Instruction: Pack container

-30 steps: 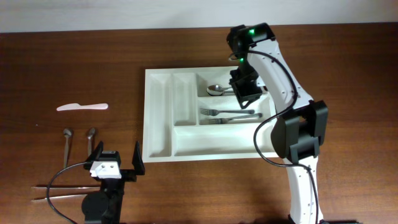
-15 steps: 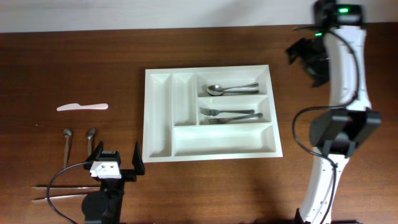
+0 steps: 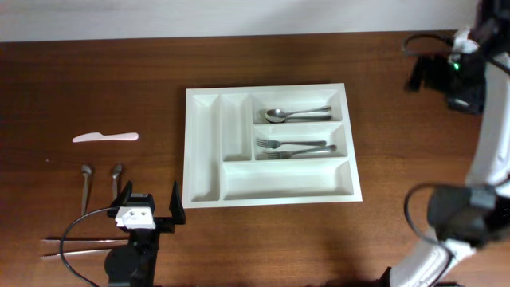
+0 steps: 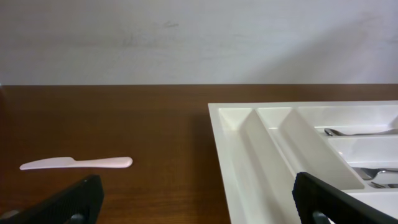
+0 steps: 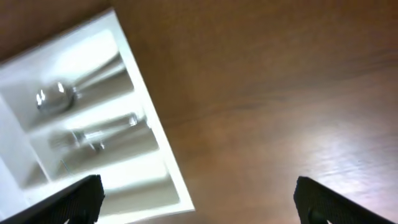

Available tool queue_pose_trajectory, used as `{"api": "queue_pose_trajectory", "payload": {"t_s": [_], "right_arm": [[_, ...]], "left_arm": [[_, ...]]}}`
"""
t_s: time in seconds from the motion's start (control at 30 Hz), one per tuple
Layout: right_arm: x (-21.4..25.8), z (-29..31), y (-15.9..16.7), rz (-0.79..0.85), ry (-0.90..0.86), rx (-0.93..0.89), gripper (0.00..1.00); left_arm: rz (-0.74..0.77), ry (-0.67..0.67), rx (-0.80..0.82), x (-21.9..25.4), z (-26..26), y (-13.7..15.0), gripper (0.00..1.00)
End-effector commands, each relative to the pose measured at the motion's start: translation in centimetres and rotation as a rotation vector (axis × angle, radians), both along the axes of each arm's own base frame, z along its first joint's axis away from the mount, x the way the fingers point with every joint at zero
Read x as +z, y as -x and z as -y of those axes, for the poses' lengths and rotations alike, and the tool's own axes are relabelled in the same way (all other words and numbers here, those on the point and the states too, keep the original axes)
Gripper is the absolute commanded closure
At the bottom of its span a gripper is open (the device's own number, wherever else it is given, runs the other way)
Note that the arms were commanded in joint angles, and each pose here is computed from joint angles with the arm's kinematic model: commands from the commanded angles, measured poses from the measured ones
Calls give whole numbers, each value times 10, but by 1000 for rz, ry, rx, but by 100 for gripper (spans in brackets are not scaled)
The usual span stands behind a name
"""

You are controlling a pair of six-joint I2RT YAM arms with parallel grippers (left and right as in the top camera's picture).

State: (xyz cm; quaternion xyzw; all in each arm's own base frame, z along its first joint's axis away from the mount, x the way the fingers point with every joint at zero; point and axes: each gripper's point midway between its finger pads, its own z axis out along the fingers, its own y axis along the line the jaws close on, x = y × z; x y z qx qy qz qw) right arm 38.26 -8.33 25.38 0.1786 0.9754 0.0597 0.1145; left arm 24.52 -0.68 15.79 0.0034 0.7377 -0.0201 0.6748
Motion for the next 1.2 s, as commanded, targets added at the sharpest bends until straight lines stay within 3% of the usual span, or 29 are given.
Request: {"api": "queue_pose_trajectory", "payload": {"t_s": [0.0, 0.27, 0.6, 0.77, 1.17], "right_arm": [[0, 7, 43, -44, 26, 103, 1], [-27, 18, 74, -101, 3, 86, 1], [-128, 21, 88, -235, -7, 79, 1], [-156, 24, 81, -203, 1, 29, 1], [-153, 70, 52, -110, 237, -13, 1]], "left_arm": [[3, 9, 9, -1, -2, 0, 1], [3, 9, 9, -1, -2, 0, 1], [3, 9, 9, -1, -2, 0, 1], [4, 9, 9, -1, -2, 0, 1], [3, 9, 9, -1, -2, 0, 1]]}}
